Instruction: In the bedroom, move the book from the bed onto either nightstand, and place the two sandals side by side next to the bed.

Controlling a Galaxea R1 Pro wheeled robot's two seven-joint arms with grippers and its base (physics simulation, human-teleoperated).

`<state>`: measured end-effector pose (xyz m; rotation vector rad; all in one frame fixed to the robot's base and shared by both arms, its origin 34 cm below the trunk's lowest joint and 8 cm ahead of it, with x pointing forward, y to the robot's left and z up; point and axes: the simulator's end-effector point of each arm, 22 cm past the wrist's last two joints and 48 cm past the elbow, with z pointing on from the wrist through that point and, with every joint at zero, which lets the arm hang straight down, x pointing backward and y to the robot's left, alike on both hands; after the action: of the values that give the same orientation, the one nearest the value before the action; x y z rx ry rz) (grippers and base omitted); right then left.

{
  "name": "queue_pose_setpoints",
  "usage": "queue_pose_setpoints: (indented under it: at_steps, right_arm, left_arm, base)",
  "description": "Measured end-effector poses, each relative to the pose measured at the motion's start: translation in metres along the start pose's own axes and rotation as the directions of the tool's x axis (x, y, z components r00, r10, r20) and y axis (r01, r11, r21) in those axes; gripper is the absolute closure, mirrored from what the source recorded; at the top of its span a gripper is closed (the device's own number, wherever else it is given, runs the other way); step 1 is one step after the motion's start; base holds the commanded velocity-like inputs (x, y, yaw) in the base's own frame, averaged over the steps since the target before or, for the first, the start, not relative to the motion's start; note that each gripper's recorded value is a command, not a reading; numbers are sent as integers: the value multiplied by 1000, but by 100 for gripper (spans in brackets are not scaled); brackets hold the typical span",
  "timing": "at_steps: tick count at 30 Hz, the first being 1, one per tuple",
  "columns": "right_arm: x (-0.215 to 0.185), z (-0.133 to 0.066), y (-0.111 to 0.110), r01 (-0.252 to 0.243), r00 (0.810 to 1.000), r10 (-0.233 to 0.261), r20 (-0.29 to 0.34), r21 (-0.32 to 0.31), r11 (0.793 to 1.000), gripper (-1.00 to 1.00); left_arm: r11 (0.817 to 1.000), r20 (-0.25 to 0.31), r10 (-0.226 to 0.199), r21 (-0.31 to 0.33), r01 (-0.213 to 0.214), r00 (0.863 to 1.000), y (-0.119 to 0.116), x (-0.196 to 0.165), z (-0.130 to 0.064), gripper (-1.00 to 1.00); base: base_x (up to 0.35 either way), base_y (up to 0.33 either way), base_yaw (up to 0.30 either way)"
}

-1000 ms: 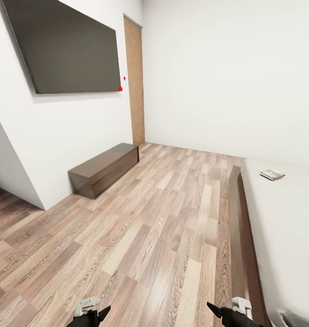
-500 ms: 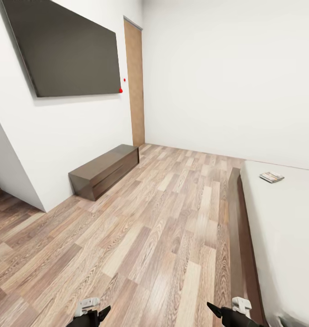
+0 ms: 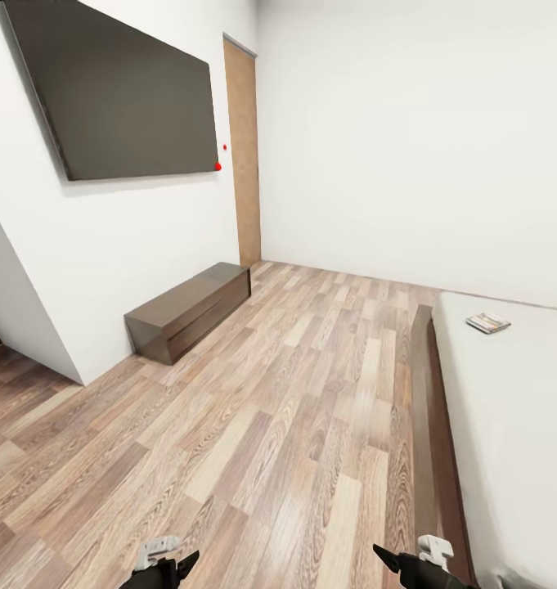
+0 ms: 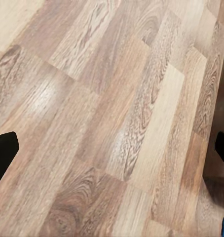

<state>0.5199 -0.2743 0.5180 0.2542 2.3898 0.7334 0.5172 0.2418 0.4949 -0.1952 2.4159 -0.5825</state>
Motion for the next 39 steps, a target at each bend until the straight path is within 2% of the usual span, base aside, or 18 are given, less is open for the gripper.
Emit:
queue_pose_setpoints:
  at_steps: [39]
  right_arm:
    - [-36,-42,37,0,1000,0,-1,1,1000,-100]
  left_arm:
    - [1000,-2,0,1,0,1000,-31,-39,-44,-100]
  base:
    - [0,0,0]
